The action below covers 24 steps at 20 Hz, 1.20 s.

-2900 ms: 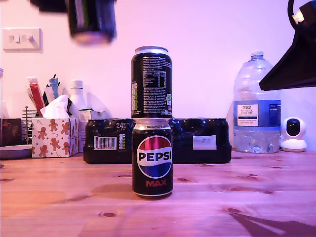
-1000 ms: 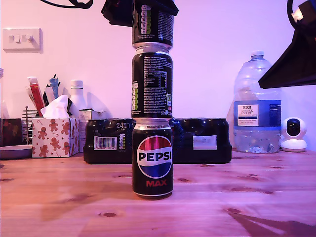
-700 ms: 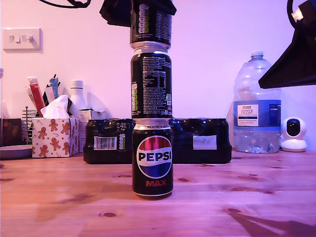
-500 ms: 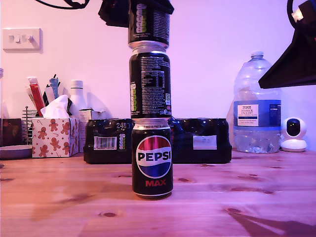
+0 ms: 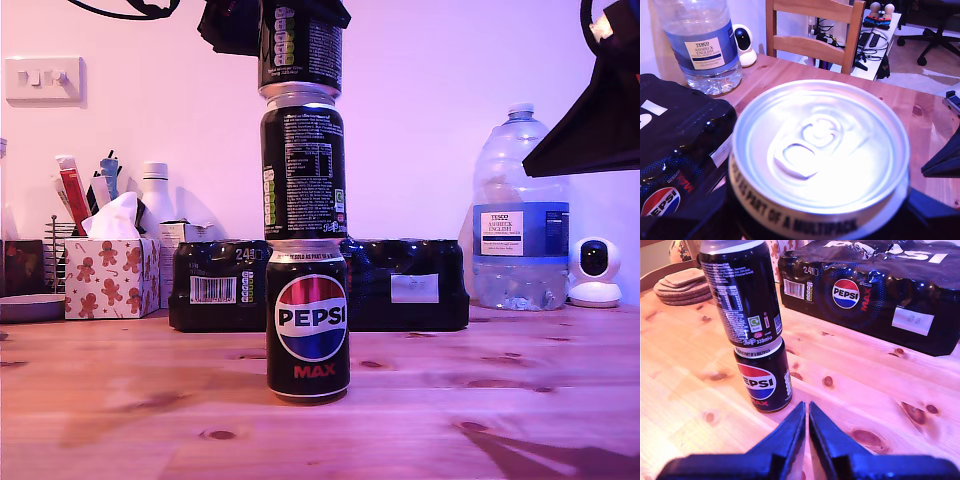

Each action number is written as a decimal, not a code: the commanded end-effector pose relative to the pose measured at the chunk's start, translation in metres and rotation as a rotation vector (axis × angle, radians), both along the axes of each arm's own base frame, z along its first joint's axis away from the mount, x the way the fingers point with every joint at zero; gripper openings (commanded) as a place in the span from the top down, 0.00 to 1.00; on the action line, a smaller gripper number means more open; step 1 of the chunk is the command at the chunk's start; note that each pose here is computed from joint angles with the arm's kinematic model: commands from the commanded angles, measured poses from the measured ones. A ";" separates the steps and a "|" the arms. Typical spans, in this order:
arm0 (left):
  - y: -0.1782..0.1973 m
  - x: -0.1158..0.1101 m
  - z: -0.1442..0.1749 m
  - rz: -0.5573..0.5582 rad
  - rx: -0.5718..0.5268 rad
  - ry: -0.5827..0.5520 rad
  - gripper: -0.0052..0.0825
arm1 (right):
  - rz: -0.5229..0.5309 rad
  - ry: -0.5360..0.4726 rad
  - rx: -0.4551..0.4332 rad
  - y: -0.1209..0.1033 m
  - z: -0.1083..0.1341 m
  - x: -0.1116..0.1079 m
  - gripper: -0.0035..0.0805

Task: Stack up the Pepsi cans on top of each other

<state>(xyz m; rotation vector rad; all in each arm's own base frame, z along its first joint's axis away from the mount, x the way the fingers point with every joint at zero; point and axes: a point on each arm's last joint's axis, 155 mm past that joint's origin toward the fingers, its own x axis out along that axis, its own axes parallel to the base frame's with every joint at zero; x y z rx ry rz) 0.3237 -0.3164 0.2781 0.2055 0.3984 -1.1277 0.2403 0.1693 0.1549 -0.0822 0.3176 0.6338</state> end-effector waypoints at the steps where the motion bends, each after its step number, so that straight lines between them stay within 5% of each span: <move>1: 0.003 -0.001 -0.001 0.004 0.005 0.005 0.51 | 0.001 -0.004 0.006 0.001 0.000 0.000 0.97; 16: -0.006 -0.008 0.000 -0.002 -0.014 0.035 0.45 | 0.002 -0.010 0.012 0.001 0.002 0.000 0.97; 22: -0.008 -0.009 0.000 -0.001 -0.008 0.028 0.19 | 0.012 -0.021 0.022 0.003 0.006 0.000 0.97; 24: -0.008 -0.007 0.000 0.013 -0.004 0.017 0.17 | 0.013 -0.032 0.030 0.004 0.009 0.001 0.97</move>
